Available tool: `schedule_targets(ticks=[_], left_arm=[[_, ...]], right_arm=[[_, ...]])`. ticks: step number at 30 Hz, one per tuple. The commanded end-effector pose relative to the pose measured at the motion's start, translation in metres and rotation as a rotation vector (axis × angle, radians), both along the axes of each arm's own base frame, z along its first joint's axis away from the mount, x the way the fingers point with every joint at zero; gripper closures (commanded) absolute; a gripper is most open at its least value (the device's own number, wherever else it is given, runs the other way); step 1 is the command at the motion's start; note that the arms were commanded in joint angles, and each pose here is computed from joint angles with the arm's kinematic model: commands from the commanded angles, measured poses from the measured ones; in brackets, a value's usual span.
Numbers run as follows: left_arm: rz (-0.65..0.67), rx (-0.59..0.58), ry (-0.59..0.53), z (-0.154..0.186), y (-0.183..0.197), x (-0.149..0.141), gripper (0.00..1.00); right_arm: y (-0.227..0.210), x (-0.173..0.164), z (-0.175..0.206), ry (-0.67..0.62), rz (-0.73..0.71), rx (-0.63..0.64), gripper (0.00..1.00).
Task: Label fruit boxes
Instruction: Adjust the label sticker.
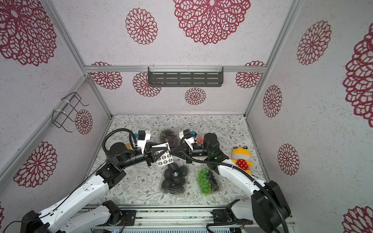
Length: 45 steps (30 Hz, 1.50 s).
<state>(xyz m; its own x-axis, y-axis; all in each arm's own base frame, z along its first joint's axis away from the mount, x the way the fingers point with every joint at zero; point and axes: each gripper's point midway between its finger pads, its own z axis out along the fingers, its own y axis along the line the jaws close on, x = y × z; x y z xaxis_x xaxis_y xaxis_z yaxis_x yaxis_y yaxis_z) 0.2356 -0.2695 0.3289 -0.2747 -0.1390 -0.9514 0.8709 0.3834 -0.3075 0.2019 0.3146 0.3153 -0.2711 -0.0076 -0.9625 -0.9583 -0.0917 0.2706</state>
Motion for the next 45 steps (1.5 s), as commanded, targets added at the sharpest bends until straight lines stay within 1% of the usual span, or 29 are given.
schedule_targets(ticks=[1, 4, 6, 7, 10, 11, 13, 15, 16, 19, 20, 21, 22, 23, 24, 25, 28, 29, 34, 36, 37, 38, 42, 43, 44, 45], left_arm=[[0.016, -0.022, -0.039, 0.008, 0.006, -0.002, 0.73], [0.002, -0.022, -0.047, 0.006, 0.006, -0.005, 0.71], [-0.002, -0.023, -0.053, 0.005, 0.007, -0.007, 0.60], [-0.002, -0.022, -0.055, 0.005, 0.008, -0.008, 0.57], [-0.022, -0.029, -0.075, 0.006, 0.009, -0.013, 0.56], [-0.038, -0.030, -0.080, 0.007, 0.008, -0.017, 0.54], [-0.035, -0.026, -0.085, 0.007, 0.010, -0.019, 0.42], [-0.028, -0.026, -0.095, 0.006, 0.013, -0.021, 0.41], [-0.019, -0.032, -0.100, 0.007, 0.015, -0.021, 0.42], [-0.006, -0.049, -0.111, 0.010, 0.020, -0.021, 0.59], [-0.014, -0.056, -0.118, 0.012, 0.020, -0.023, 0.71], [-0.020, -0.060, -0.121, 0.014, 0.019, -0.023, 0.79], [-0.020, -0.060, -0.116, 0.014, 0.019, -0.023, 0.80], [-0.019, -0.058, -0.118, 0.015, 0.019, -0.022, 0.77], [-0.021, -0.058, -0.120, 0.015, 0.018, -0.021, 0.70], [-0.026, -0.062, -0.123, 0.017, 0.017, -0.020, 0.66], [-0.052, -0.067, -0.127, 0.022, 0.011, -0.018, 0.65], [-0.053, -0.065, -0.124, 0.022, 0.010, -0.016, 0.67], [-0.073, -0.066, -0.110, 0.018, 0.005, -0.013, 0.86], [-0.069, -0.079, -0.114, 0.017, 0.005, -0.012, 0.91], [-0.065, -0.083, -0.114, 0.017, 0.006, -0.012, 0.98], [-0.068, -0.084, -0.112, 0.017, 0.006, -0.012, 1.00], [-0.065, -0.082, -0.107, 0.018, 0.007, -0.014, 1.00], [-0.055, -0.076, -0.104, 0.018, 0.008, -0.013, 1.00], [-0.040, -0.065, -0.098, 0.016, 0.009, -0.011, 1.00], [-0.022, -0.055, -0.092, 0.014, 0.010, -0.008, 1.00]], right_arm=[[-0.006, -0.006, 0.018, -0.084, -0.003, 0.045, 1.00], [-0.005, -0.005, 0.017, -0.080, -0.003, 0.041, 1.00], [-0.005, -0.003, 0.015, -0.078, -0.012, 0.037, 1.00], [-0.005, -0.002, 0.015, -0.077, -0.016, 0.036, 1.00], [-0.004, 0.000, 0.014, -0.072, -0.018, 0.032, 1.00], [-0.004, 0.001, 0.014, -0.071, -0.022, 0.031, 1.00], [-0.004, 0.001, 0.014, -0.070, -0.025, 0.031, 1.00], [-0.004, 0.001, 0.014, -0.070, -0.028, 0.031, 1.00], [-0.005, 0.002, 0.013, -0.070, -0.030, 0.031, 1.00], [-0.005, 0.000, 0.014, -0.071, -0.028, 0.031, 1.00], [-0.005, 0.000, 0.014, -0.071, -0.028, 0.032, 1.00], [-0.006, 0.000, 0.014, -0.072, -0.027, 0.032, 1.00], [-0.006, -0.001, 0.014, -0.070, -0.025, 0.032, 1.00], [-0.006, -0.001, 0.014, -0.072, -0.025, 0.033, 1.00], [-0.006, -0.002, 0.014, -0.073, -0.017, 0.033, 1.00], [-0.005, -0.003, 0.013, -0.071, -0.012, 0.032, 1.00], [-0.006, -0.006, 0.013, -0.070, 0.009, 0.036, 1.00], [-0.006, -0.007, 0.012, -0.070, 0.009, 0.033, 1.00], [-0.008, -0.009, 0.013, -0.080, 0.012, 0.036, 1.00], [-0.008, -0.009, 0.012, -0.076, 0.012, 0.034, 1.00], [-0.008, -0.009, 0.011, -0.074, 0.012, 0.032, 1.00], [-0.007, -0.009, 0.011, -0.076, 0.010, 0.032, 1.00], [-0.007, -0.005, 0.013, -0.064, -0.007, 0.027, 1.00], [-0.006, 0.000, 0.015, -0.053, -0.038, 0.027, 0.91], [-0.008, 0.010, 0.019, -0.036, -0.116, 0.027, 0.78], [-0.012, 0.024, 0.022, -0.017, -0.220, 0.022, 0.70]])
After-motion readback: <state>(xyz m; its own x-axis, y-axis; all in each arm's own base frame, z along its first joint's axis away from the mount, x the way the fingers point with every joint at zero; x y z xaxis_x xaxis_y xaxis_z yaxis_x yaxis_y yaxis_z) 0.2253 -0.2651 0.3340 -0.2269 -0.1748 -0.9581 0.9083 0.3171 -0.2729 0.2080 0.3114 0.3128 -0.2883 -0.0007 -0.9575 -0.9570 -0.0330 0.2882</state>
